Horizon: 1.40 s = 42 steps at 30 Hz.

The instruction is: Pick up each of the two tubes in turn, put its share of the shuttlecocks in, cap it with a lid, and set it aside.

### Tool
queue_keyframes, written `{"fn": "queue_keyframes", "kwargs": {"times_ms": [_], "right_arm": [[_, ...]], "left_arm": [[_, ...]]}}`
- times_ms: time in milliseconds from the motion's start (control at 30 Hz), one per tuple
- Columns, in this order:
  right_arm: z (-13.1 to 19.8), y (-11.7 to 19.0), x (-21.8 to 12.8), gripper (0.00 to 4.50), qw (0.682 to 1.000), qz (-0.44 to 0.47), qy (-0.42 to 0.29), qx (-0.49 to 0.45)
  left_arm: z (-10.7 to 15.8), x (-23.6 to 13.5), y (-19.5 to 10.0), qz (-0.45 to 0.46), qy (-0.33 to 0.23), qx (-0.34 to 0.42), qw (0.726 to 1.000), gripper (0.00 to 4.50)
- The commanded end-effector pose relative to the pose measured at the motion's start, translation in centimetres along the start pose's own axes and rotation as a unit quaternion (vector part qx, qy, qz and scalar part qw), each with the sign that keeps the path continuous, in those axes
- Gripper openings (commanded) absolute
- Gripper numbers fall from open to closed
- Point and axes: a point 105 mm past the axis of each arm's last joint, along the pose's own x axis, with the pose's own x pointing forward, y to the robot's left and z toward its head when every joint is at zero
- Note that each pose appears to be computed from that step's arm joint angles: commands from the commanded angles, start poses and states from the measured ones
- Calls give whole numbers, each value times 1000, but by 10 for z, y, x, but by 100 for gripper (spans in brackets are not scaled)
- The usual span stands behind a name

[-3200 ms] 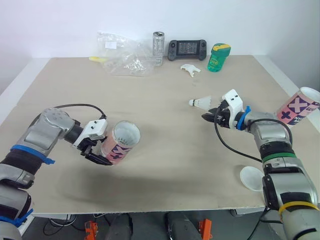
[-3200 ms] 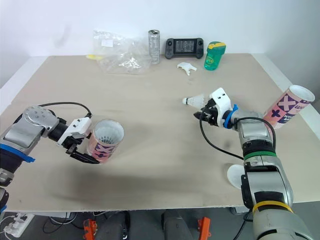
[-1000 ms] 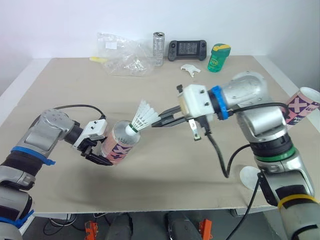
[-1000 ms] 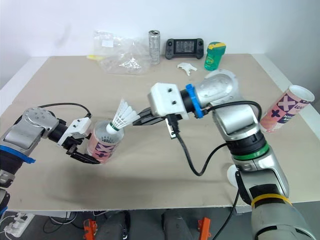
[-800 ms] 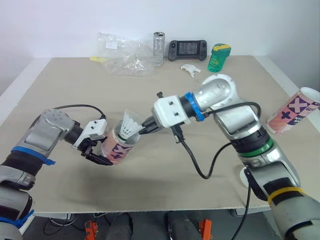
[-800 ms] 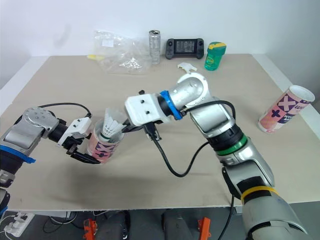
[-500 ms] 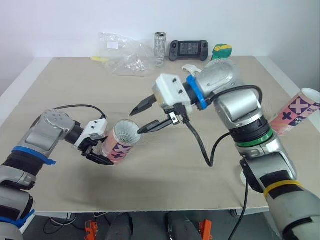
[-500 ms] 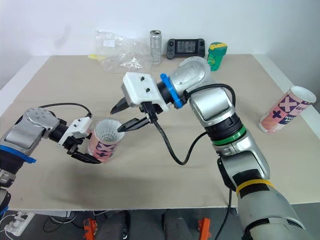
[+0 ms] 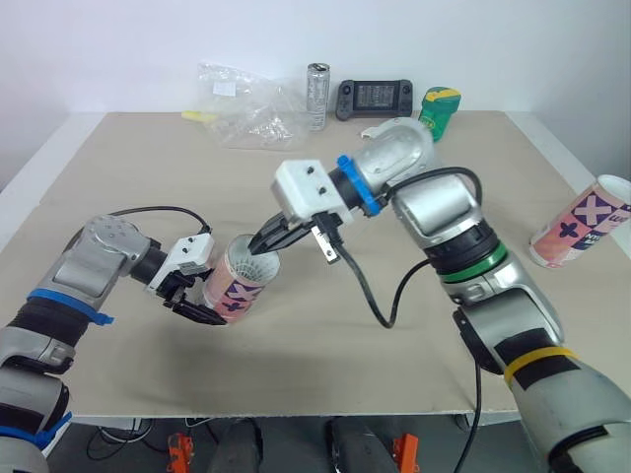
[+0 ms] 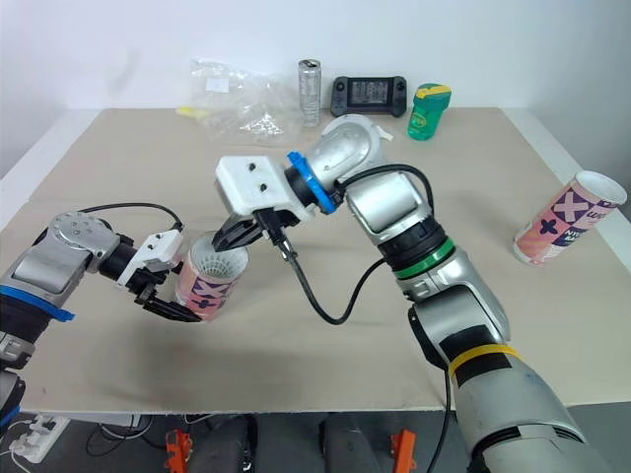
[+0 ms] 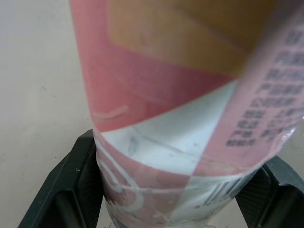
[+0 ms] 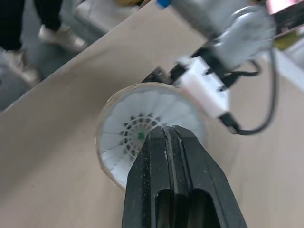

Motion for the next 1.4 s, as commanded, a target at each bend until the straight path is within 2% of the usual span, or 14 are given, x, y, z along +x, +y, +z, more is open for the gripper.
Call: {"fn": "queue_keyframes", "kwargs": {"times_ms": [33,167,267,433,600,733,867,1133,1167,1267,1300,1400], "right_arm": [[4,-5,14,7,998,30,40,-43],[-11,8,43,7,988,110,82,-65],[-16,6,57,7,985,123,94,-73],[-14,6,70,7,988,132,65,-48],[5,-8,40,7,995,103,6,-11],[19,-16,2,7,997,67,-28,9],[4,-3,-53,7,1000,17,-1,26],[-22,28,-118,7,992,-66,66,82],[-30,37,-132,51,987,-83,84,110],[-51,75,-158,119,969,-85,146,182],[-59,87,-164,177,962,-81,172,197],[-76,116,-175,311,943,-65,217,244]], "left_arm": [[4,3,-1,-1,-9,5,1000,321],[6,2,-1,1,-19,-1,1000,321],[8,2,-1,4,-28,-5,1000,321],[13,2,-1,12,-50,-17,999,321],[18,2,-1,21,-77,-27,996,321],[22,6,0,30,-90,-24,995,321],[27,14,0,36,-106,-7,994,321],[36,35,0,48,-143,24,988,321],[42,44,3,55,-164,34,984,321],[54,67,2,66,-212,54,974,321],[57,72,0,63,-224,60,971,321],[62,84,0,70,-253,57,963,321]]}}
